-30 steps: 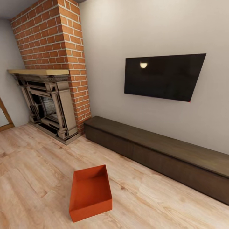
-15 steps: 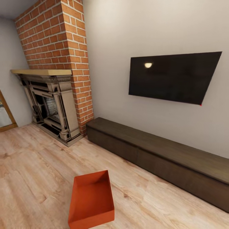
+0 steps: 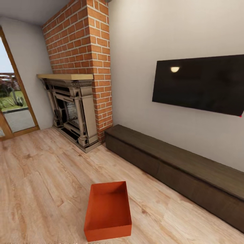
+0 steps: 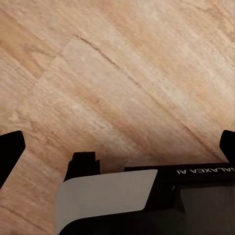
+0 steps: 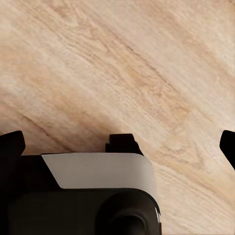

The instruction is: Move the two storage containers from the living room to the garage. In the garage, place one container on the floor and stack the other container on top of it (either order is fine).

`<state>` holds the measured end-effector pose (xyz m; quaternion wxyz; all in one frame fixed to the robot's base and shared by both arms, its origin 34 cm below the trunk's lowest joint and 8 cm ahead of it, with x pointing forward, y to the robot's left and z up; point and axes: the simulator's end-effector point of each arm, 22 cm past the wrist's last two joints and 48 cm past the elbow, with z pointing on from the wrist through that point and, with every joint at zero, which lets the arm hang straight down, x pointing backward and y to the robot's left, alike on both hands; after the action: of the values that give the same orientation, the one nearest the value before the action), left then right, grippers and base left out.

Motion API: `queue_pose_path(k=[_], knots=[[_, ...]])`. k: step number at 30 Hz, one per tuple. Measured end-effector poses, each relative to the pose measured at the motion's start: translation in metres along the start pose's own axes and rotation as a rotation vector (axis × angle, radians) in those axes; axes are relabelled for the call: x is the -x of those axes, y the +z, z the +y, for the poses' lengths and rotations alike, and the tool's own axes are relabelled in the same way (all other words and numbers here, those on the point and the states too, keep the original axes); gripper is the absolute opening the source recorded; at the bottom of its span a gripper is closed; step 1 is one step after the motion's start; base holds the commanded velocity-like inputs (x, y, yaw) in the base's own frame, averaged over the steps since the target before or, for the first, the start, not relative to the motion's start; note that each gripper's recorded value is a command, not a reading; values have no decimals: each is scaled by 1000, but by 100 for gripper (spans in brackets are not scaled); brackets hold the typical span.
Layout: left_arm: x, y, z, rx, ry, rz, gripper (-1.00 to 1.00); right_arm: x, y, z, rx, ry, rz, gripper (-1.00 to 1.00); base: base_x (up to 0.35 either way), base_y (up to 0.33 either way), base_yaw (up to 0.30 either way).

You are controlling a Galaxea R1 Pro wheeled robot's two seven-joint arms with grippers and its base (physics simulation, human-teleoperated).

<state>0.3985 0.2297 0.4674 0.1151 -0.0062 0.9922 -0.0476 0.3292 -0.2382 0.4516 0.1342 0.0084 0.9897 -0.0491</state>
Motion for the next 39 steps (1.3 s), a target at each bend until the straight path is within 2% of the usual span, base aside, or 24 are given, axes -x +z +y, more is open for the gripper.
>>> queue_pose_path(k=[8,32,39], knots=[[0,0,0,0,0,1,100,0,0,0,0,0,0,100,32,0,217],[0,0,0,0,0,1,100,0,0,0,0,0,0,100,307,0,5],[0,0,1,1,0,1,100,0,0,0,0,0,1,100,112,0,0]])
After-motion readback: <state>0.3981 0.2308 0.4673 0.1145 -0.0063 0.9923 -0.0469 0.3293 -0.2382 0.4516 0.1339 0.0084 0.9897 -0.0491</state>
